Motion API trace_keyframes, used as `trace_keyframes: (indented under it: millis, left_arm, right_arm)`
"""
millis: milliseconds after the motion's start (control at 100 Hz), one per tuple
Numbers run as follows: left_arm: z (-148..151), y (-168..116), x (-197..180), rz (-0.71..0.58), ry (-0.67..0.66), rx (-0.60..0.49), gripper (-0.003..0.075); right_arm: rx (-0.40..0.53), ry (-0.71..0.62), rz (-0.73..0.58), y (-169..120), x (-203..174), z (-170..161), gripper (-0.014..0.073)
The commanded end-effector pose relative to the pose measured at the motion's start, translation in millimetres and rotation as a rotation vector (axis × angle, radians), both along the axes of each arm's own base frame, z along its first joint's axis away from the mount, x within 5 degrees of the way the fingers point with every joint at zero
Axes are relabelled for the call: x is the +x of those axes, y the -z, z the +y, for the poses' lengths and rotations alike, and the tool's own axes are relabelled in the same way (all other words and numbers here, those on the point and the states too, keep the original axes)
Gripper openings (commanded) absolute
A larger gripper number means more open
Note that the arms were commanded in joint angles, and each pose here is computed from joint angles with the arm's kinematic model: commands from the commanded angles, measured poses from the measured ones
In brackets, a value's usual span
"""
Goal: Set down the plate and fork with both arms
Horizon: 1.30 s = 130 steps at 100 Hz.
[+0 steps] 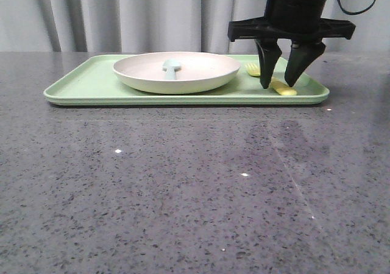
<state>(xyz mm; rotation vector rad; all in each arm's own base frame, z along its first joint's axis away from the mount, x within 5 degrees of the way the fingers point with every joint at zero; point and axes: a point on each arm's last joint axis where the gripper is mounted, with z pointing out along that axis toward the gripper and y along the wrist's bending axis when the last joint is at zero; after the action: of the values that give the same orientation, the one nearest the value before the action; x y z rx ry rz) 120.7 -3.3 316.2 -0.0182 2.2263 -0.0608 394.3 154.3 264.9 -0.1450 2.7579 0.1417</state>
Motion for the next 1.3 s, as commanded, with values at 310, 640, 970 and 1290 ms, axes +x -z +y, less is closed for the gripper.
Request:
trace_keyframes:
  millis: [310,640,970,1290]
  left_arm:
    - [0,-13,3,-0.095,-0.013,-0.017,0.0438]
    - [0,-13,3,-0.095,-0.013,-0.017,0.0438]
    - [0,-13,3,-0.095,-0.013,-0.017,0.0438]
    - [0,-13,3,-0.095,-0.013,-0.017,0.0438]
  right_arm:
    - [-0.034,-0.006,-0.276,-90,-27,-24,0.0332]
    - [-0.086,-0.005,-0.487,-149,-79,-53,0.0332]
    - [-0.121,0.044,-0.512,-141,-147,-98,0.0332]
    - [-0.136,0.143,-0.552,-120,-218,-139,0.0332]
